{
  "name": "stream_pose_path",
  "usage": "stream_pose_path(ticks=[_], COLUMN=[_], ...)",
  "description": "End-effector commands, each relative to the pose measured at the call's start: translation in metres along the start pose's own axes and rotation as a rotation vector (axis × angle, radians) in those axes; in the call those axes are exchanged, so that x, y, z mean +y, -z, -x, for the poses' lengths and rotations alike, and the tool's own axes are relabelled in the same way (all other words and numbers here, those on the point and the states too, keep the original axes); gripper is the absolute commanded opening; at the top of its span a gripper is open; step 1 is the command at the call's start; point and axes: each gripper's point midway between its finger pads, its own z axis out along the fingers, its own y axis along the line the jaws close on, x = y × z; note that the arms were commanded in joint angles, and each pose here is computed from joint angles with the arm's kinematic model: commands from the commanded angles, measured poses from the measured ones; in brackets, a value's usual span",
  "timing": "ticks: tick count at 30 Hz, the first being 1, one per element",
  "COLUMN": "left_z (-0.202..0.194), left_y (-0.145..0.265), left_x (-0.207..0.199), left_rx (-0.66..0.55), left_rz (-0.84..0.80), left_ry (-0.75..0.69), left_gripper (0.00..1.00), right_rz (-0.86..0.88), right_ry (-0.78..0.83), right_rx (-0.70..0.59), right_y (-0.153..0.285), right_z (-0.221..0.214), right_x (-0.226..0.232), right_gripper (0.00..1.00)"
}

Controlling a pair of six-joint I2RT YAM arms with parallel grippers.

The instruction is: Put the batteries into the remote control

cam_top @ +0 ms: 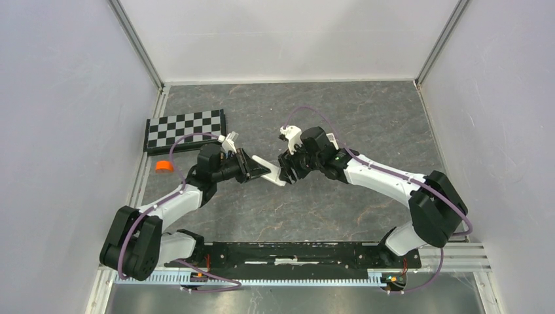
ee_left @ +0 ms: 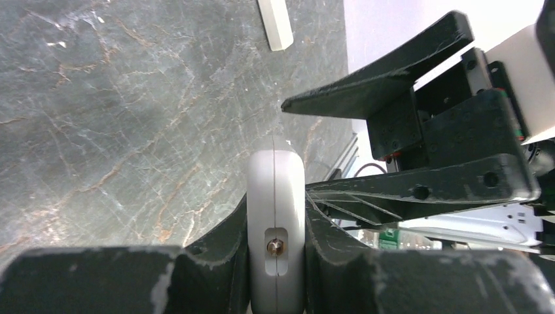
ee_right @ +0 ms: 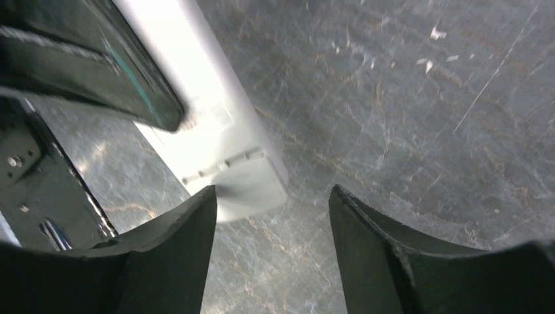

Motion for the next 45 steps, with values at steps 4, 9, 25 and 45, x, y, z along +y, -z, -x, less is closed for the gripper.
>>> stream_pose_path(ticks=[4, 9, 25, 45], left_z=[0.020, 0.031, 0.024, -0.006], left_y=[0.022, 0.024, -0.003, -0.034], left_x=[-0.116, -0.127, -0.008, 0.072], left_rx=[0.000, -0.056, -0.143, -0.239], left_rz=[-0.367, -0.398, 0.044, 0.204], left_ry=[-0.044, -0.001, 0.008, 0.230], left_gripper=[0.02, 0.02, 0.02, 0.16], right_rz=[-0.022, -0.022, -0.357, -0.604], right_ry=[-0.121, -0.190, -0.365, -0.400], right_rx=[-0.138, -0.144, -0.172, 0.194], right_y=[-0.002, -0.001, 0.042, 0.075], right_z=[0.026, 0.020, -0.016, -0.154], right_x=[-0.006, -0.008, -0.080, -0.111], right_gripper=[0.71, 0.67, 0.85, 0.55])
